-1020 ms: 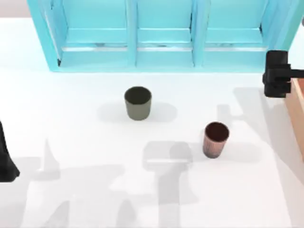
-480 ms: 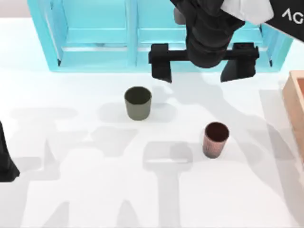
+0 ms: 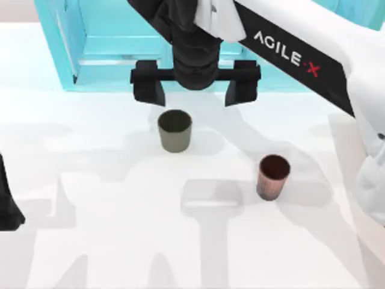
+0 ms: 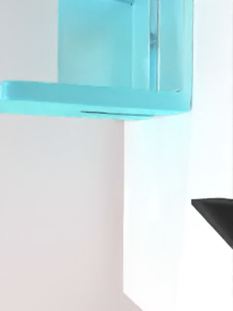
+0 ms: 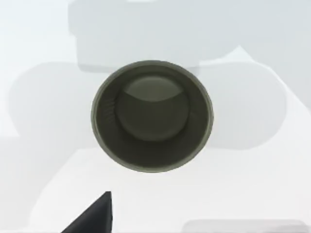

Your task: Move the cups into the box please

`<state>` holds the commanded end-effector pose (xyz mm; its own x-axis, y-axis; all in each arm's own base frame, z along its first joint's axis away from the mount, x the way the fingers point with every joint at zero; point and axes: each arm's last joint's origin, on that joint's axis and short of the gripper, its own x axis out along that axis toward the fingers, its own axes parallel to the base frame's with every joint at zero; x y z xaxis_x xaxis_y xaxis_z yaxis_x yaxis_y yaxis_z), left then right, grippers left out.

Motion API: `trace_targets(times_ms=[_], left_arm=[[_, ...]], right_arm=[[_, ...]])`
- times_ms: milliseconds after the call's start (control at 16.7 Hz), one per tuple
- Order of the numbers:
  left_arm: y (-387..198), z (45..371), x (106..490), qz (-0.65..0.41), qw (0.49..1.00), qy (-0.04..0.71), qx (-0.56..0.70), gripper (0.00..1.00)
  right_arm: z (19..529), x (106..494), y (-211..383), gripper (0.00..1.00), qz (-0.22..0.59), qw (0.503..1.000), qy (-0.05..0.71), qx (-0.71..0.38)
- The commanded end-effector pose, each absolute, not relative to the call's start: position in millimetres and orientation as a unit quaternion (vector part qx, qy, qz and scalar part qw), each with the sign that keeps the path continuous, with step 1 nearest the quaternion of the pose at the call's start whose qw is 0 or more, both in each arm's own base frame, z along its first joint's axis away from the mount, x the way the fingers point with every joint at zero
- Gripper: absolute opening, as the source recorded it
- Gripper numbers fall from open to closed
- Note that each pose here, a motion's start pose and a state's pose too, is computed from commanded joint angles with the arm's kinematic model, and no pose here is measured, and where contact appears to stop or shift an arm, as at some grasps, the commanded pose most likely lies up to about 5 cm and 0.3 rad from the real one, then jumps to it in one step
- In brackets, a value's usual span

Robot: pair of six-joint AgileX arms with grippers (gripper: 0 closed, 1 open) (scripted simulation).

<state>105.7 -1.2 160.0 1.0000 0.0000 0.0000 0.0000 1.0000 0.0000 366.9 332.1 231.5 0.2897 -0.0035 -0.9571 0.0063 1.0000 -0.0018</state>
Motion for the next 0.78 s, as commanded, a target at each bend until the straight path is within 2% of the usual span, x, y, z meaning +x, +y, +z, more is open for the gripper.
trace_targets(times_ms=[480,780], left_arm=[[-1,160,106,0.0,1.0,0.0,0.0,1.0],[-1,160,106,0.0,1.0,0.0,0.0,1.0]], right_arm=[[228,370,335,1.0,-0.005,0.804,0.594,0.005],[181,386,338,1.0,-0.002,0.806,0.592,0.005]])
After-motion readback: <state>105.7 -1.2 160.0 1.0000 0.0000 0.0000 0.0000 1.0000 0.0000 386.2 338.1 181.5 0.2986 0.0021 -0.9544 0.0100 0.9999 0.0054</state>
